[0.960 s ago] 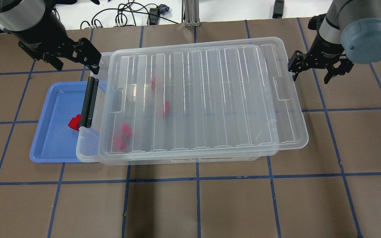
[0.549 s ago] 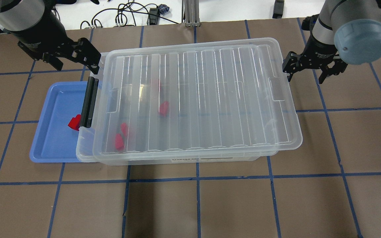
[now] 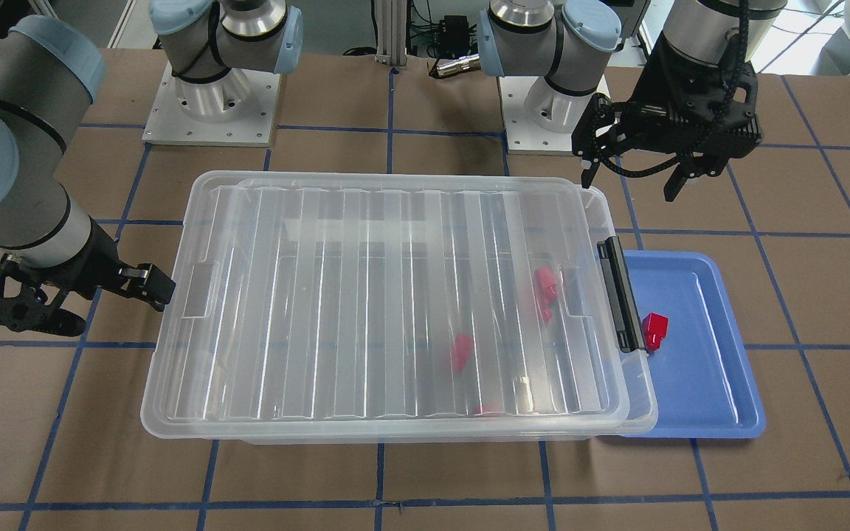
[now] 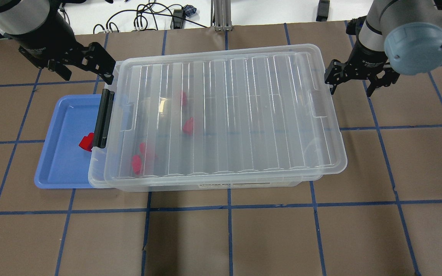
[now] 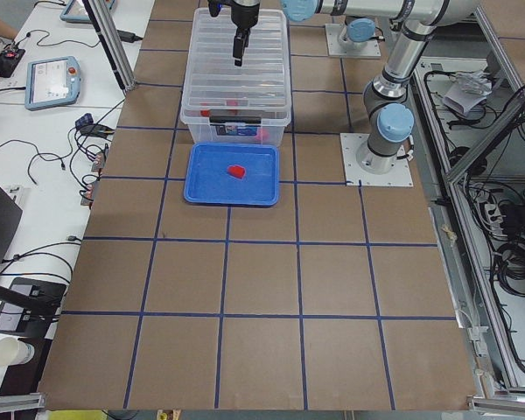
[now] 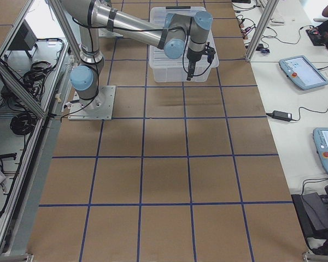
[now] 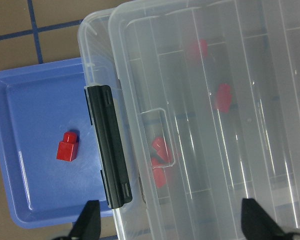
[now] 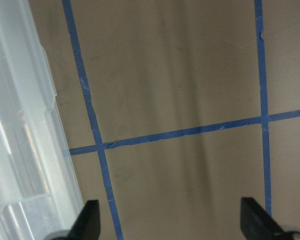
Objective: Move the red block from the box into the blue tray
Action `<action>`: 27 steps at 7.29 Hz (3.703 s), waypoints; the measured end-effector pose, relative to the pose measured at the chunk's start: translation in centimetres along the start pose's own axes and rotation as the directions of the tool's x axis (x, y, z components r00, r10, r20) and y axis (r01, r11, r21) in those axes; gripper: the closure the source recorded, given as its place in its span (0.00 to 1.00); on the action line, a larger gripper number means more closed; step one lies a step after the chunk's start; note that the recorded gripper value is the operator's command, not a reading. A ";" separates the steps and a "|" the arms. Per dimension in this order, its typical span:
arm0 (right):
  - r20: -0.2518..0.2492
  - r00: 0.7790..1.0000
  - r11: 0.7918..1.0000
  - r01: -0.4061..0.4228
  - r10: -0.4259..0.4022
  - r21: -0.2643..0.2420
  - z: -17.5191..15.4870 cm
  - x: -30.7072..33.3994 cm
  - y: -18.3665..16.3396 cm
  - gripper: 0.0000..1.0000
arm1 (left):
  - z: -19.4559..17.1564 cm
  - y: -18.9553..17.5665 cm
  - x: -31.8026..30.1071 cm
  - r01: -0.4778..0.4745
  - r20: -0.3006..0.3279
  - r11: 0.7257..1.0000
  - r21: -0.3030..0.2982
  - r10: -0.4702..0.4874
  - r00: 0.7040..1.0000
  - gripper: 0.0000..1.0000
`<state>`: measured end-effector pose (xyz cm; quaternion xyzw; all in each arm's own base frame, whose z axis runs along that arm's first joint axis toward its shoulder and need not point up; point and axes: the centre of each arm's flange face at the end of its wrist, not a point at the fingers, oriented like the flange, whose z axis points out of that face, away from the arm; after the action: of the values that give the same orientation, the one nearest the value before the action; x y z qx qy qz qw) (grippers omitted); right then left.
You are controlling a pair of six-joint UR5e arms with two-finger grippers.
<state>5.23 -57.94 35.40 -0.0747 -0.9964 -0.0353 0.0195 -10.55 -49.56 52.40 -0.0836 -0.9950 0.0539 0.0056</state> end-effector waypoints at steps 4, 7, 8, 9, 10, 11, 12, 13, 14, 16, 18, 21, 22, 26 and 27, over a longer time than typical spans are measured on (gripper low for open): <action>0.014 1.000 1.000 0.004 -0.004 0.003 -0.2 -0.4 0.0 0.00 | 0.0 0.0 -0.2 0.003 0.000 1.000 0.002 -0.003 1.000 0.00; 0.016 1.000 1.000 0.011 -0.011 0.027 -1.4 -0.2 0.1 0.00 | 0.0 0.0 -0.2 0.003 0.000 1.000 0.002 -0.003 1.000 0.00; 0.011 1.000 0.998 0.012 -0.013 0.056 -3.2 0.0 0.4 0.00 | 0.0 0.1 -0.2 0.003 0.000 1.000 0.002 -0.003 1.000 0.00; 0.009 1.000 0.997 0.011 -0.011 0.083 -5.5 0.1 1.3 0.00 | 0.0 0.1 -0.2 0.003 0.000 1.000 0.002 -0.003 1.000 0.00; 0.012 1.000 0.996 0.005 -0.007 0.093 -8.3 0.2 3.0 0.00 | 0.1 0.0 -0.2 0.003 0.000 1.000 0.002 -0.003 1.000 0.00; 0.016 1.000 0.996 0.003 -0.005 0.090 -10.8 0.2 4.9 0.00 | 0.0 0.0 -0.2 0.003 0.001 1.000 0.003 -0.003 1.000 0.00; 0.020 1.000 0.997 0.015 -0.016 0.074 -12.4 -0.4 6.7 0.00 | -0.1 0.0 -0.2 0.003 0.001 1.000 0.004 -0.003 1.000 0.00; 0.018 0.998 0.997 0.051 -0.052 0.061 -12.9 -2.2 8.1 0.00 | -0.2 0.1 -0.1 0.002 0.001 1.000 0.005 -0.002 1.000 0.00; 0.012 0.995 0.994 0.093 -0.094 0.054 -12.8 -4.5 9.1 0.00 | -0.2 0.1 -0.1 0.002 0.001 1.000 0.004 -0.002 1.000 0.00; 0.010 0.993 0.991 0.119 -0.120 0.054 -13.1 -6.0 10.0 0.00 | -0.2 0.2 -0.1 0.002 0.000 1.000 0.002 -0.002 1.000 0.00; 0.011 0.993 0.991 0.120 -0.121 0.065 -13.8 -6.1 10.4 0.00 | -0.2 0.2 -0.1 0.002 0.001 1.000 0.002 -0.002 1.000 0.00; 0.012 0.991 0.989 0.128 -0.130 0.077 -14.3 -5.6 10.7 0.00 | -0.2 0.1 -0.1 0.002 0.000 1.000 0.001 -0.002 1.000 0.00; 0.011 0.991 0.988 0.129 -0.130 0.084 -14.6 -5.5 10.9 0.00 | -0.2 0.2 -0.1 0.002 0.000 1.000 -0.001 -0.002 1.000 0.00; 0.012 0.992 0.987 0.121 -0.123 0.102 -15.5 -5.3 11.7 0.00 | -0.6 0.5 0.0 0.003 -0.001 1.000 -0.011 -0.003 1.000 0.00; 0.012 0.992 0.987 0.121 -0.123 0.103 -15.6 -5.3 11.9 0.00 | -0.7 0.5 0.0 0.003 -0.002 1.000 -0.013 -0.003 1.000 0.00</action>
<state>12.78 -48.16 51.50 -0.0126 -0.9997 0.0150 0.0122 -10.45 -49.00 53.05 -0.0820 -0.9955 0.0474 0.0060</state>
